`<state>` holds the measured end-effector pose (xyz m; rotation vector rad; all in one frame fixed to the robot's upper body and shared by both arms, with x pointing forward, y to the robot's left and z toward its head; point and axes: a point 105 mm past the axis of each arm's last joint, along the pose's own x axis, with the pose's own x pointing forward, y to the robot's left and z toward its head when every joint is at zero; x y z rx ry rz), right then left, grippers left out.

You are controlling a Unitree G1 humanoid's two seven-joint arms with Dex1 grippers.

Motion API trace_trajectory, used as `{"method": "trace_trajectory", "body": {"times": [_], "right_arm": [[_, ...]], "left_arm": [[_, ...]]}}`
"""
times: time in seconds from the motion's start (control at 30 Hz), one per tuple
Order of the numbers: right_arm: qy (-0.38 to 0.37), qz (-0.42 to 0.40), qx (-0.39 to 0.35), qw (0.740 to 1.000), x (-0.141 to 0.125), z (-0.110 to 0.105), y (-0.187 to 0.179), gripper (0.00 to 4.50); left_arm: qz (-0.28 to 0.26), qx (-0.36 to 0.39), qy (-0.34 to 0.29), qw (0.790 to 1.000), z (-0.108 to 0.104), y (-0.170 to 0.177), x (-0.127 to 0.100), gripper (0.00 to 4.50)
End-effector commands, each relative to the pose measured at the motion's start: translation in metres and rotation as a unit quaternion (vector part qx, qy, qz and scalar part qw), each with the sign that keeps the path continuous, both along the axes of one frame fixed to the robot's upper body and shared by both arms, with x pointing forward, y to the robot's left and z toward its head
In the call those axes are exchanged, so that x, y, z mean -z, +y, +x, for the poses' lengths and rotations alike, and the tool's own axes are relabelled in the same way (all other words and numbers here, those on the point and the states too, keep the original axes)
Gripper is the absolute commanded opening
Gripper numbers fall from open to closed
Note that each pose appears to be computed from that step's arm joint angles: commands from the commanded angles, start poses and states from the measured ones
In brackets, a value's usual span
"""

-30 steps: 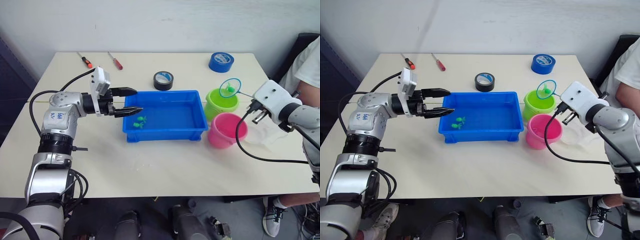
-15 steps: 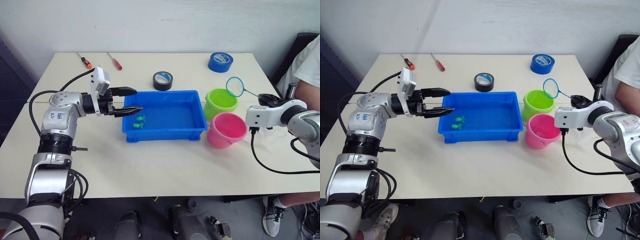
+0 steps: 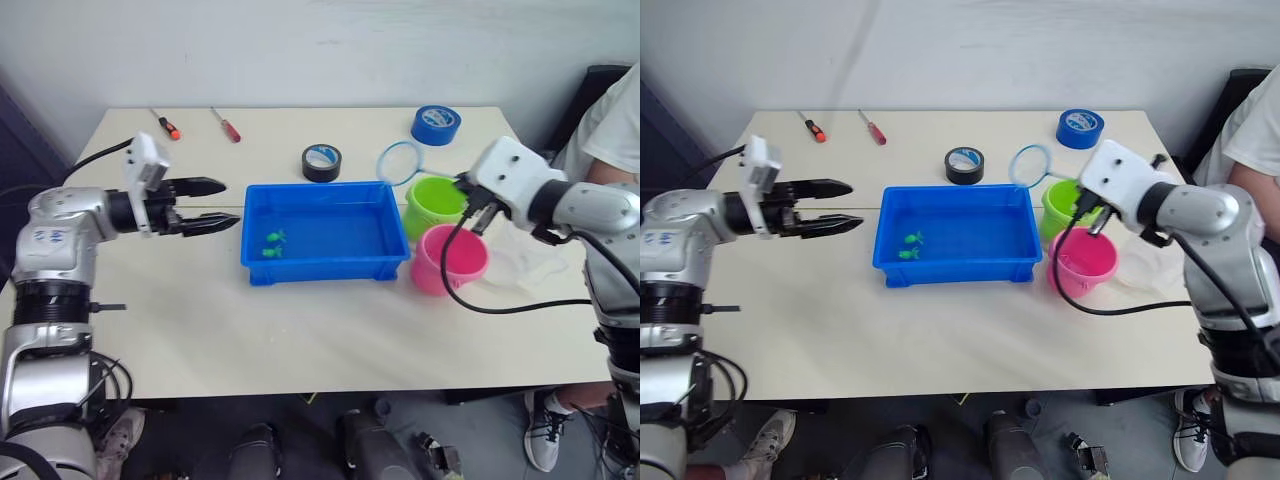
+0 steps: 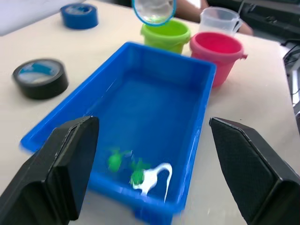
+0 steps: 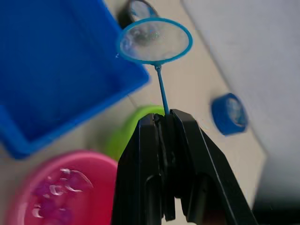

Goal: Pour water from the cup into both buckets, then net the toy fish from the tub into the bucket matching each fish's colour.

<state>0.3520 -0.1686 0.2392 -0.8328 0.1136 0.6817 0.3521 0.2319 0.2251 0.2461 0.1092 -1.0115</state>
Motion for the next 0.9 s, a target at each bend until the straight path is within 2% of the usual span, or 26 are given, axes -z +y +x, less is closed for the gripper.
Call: {"method": "trace_trajectory", "body": {"times": [0.03,0.27,0.57,0.9], "right_arm": [[0.054,0.005,-0.020,0.998,0.016,0.004,0.015,0.00],[0.112,-0.015,-0.061,0.992,0.048,0.013,0.048,0.00],[0.152,-0.028,-0.137,0.978,0.060,0.012,0.091,0.00],[0.167,-0.032,-0.165,0.972,0.069,0.010,0.115,0.00]], "left_arm": [[0.009,-0.022,-0.012,1.000,-0.013,0.017,-0.006,4.12],[0.003,-0.047,-0.003,0.999,-0.031,0.026,0.004,4.12],[-0.006,-0.058,-0.006,0.998,-0.044,0.022,0.004,4.12],[-0.010,-0.066,-0.009,0.998,-0.052,0.019,0.001,4.12]]}}
